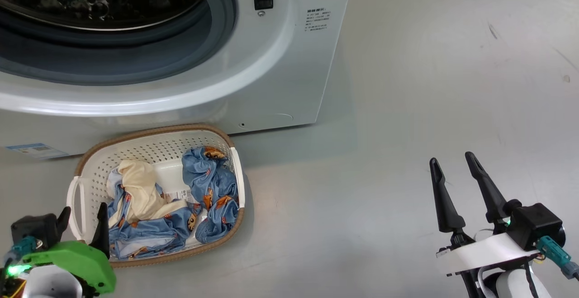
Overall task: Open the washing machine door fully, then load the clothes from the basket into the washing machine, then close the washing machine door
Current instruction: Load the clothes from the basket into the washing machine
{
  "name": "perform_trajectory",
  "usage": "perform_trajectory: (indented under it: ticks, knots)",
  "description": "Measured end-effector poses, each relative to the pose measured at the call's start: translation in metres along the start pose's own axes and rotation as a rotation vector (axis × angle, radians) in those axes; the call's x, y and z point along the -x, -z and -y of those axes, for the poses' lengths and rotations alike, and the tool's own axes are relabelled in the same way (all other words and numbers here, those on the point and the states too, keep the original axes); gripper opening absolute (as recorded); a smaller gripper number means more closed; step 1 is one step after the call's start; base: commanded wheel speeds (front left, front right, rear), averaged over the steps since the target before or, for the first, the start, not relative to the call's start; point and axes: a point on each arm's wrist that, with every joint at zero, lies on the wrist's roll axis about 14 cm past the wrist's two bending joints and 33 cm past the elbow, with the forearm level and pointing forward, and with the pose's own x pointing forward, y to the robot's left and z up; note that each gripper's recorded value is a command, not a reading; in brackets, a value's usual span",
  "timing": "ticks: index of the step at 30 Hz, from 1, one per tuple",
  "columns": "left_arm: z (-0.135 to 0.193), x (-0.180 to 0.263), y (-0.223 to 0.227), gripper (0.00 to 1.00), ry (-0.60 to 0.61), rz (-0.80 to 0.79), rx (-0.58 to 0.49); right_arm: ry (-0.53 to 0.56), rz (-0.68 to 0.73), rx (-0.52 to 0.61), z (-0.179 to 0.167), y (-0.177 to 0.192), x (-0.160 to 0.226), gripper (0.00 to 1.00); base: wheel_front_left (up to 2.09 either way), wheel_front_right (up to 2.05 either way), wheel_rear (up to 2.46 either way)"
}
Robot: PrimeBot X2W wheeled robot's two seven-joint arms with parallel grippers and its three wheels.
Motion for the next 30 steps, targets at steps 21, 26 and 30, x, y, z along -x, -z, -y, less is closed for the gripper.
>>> perform_trajectory:
  ticks: [21,26,30]
  knots:
    - [-0.007,-0.102,0.062,1.0,-0.019,-0.368,-0.019,0.081,-0.074,0.006,0.037,0.038,-0.046,1.0,0.0,0.0,0.0]
    - [-0.003,-0.114,0.08,1.0,-0.014,-0.437,-0.004,0.107,-0.096,0.014,0.048,0.046,-0.048,1.0,0.0,0.0,0.0]
    - [-0.004,-0.118,0.094,1.0,-0.02,-0.492,-0.001,0.118,-0.114,0.013,0.052,0.054,-0.048,1.0,0.0,0.0,0.0]
